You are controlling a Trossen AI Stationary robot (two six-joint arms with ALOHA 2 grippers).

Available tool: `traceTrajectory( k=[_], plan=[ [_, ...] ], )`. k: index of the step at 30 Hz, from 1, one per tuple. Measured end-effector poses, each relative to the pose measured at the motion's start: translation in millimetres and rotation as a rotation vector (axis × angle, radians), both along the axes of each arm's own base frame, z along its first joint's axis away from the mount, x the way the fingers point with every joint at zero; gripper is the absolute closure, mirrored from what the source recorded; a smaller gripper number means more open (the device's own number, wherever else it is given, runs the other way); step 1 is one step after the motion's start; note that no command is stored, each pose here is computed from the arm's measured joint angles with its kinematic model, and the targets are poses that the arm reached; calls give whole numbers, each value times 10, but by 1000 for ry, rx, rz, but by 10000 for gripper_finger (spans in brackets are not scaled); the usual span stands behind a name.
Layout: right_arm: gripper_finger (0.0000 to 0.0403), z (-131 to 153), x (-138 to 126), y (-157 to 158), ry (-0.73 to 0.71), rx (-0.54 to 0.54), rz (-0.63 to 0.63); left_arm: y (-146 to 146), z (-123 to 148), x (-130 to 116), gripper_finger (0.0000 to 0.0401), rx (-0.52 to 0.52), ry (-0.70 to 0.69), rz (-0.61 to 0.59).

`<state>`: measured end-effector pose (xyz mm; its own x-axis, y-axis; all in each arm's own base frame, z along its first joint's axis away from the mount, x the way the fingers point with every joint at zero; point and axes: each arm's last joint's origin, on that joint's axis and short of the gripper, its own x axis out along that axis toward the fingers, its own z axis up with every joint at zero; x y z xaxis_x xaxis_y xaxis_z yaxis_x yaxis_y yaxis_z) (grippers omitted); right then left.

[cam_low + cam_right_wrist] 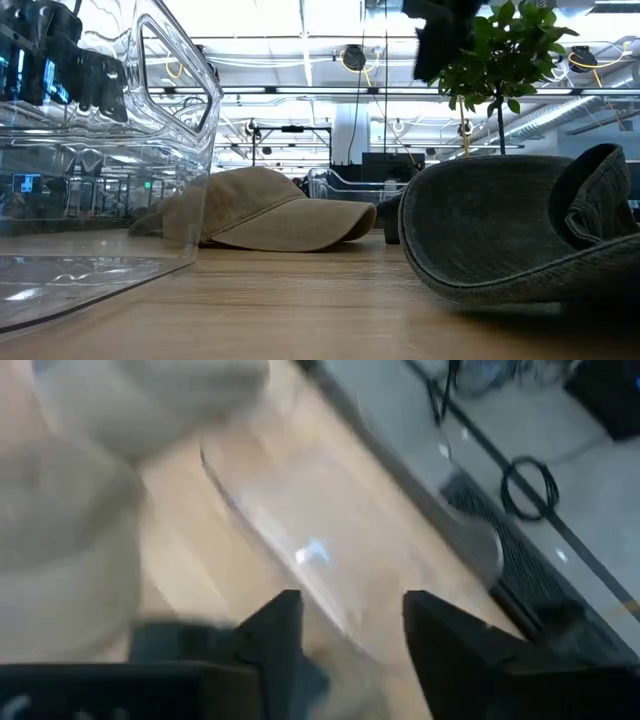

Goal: Pick & Place hat
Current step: Put the dark gray cap into the top transparent bin

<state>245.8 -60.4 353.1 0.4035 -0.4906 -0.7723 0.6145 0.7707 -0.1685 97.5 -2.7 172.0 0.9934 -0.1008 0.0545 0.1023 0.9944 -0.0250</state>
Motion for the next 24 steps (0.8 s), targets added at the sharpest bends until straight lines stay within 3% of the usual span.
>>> traceTrajectory(
  k=[5, 12, 21, 24],
  plan=[
    [169, -67, -119, 33, 112, 88, -20, 0, 0, 0, 354, 0, 0, 0],
    [107, -70, -123, 36, 108, 120, -15, 0, 0, 0, 354, 0, 0, 0],
    [99, -51, -78, 30, 69, 122, 31, 0, 0, 0, 354, 0, 0, 0],
    [104, -52, -69, 44, 57, 168, 67, 0, 0, 0, 354, 0, 0, 0]
  ],
)
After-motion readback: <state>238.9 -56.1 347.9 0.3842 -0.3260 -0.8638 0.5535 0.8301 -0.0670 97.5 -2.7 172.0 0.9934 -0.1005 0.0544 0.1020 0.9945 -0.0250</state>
